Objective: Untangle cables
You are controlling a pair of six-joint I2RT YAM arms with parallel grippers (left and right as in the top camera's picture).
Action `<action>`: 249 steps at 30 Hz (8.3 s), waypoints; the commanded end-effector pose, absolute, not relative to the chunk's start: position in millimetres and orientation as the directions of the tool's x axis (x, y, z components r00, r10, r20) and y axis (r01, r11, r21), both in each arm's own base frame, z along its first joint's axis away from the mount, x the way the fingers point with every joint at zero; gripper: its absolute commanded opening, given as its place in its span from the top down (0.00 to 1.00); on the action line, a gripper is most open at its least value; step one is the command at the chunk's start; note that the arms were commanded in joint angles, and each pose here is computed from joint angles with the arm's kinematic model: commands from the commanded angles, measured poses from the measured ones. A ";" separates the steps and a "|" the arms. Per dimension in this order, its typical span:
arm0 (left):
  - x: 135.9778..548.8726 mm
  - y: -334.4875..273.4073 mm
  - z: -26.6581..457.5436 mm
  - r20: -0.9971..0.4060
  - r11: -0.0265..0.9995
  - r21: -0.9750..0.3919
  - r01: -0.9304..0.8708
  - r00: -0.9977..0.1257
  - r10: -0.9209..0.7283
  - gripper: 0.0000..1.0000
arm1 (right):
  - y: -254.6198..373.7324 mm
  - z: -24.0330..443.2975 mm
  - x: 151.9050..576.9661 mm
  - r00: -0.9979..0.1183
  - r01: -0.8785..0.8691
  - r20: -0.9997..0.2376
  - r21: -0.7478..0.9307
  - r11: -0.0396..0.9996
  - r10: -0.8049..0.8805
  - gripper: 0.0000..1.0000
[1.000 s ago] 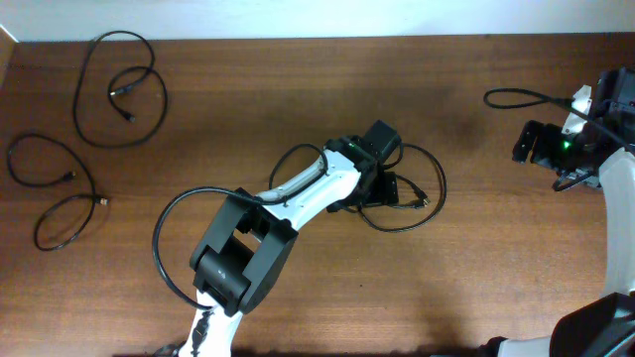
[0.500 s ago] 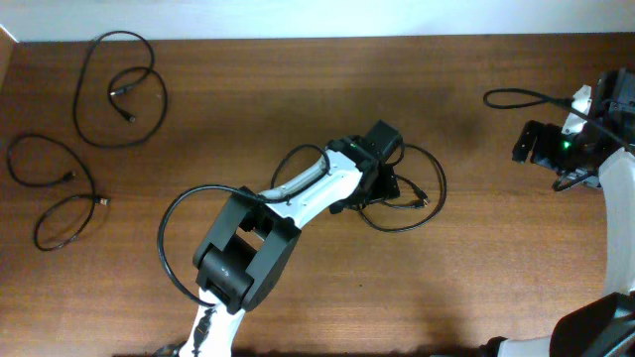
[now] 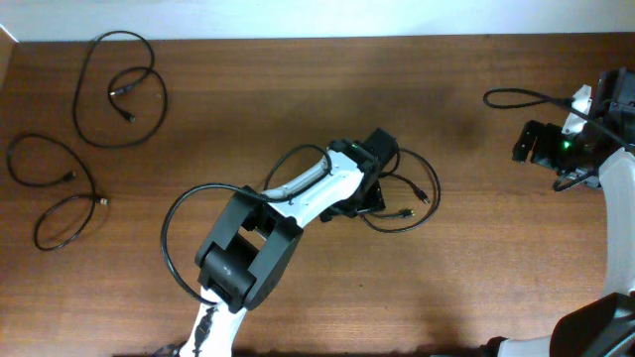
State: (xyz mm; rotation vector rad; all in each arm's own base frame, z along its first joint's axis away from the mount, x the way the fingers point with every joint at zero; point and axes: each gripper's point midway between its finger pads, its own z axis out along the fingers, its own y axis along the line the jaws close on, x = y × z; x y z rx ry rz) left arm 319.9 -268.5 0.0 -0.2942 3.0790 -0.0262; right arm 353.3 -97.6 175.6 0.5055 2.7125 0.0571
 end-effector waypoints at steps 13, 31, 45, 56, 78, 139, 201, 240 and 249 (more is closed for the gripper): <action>313.7 -252.7 -22.5 -0.039 0.982 0.074 -0.177 -0.984 -0.174 0.72 | -101.6 184.6 354.6 -0.848 0.352 -0.385 0.104 0.930 0.364 0.01; 315.3 -189.8 -17.6 0.035 0.966 0.221 -0.135 -0.989 -0.146 1.00 | -96.9 183.0 351.2 -0.856 0.346 -0.365 0.121 0.930 0.366 0.01; 286.7 -26.2 -31.5 0.154 0.807 0.472 -0.354 -0.868 -0.471 1.00 | -97.1 183.0 351.4 -0.856 0.346 -0.366 0.120 0.931 0.365 0.01; 214.4 17.8 -109.6 0.307 0.712 0.288 -0.640 -0.643 -0.702 1.00 | -97.4 183.5 352.4 -0.854 0.345 -0.371 0.121 0.931 0.365 0.01; 219.4 145.2 -58.2 0.013 0.324 0.114 -0.939 -0.325 -0.946 1.00 | -98.0 184.2 353.9 -0.852 0.345 -0.377 0.121 0.931 0.364 0.01; 344.1 -62.2 230.5 -0.541 0.985 -0.170 0.005 -0.836 -0.089 0.01 | -31.3 243.2 337.4 -0.838 -0.114 -0.544 0.263 0.958 0.050 0.01; 302.0 -118.8 249.8 -0.474 0.887 0.025 0.461 -0.776 0.417 0.01 | -11.3 250.0 311.3 -0.852 -0.190 -0.523 0.310 0.932 0.001 0.01; 233.6 -107.2 176.7 -0.999 0.871 -0.016 0.490 -0.036 0.002 0.01 | -11.3 250.0 311.3 -0.852 -0.189 -0.523 0.310 0.932 0.001 0.01; 239.9 -71.6 190.0 -0.997 0.940 0.049 0.338 0.066 0.028 0.01 | -11.3 250.0 311.3 -0.852 -0.189 -0.523 0.310 0.932 0.001 0.01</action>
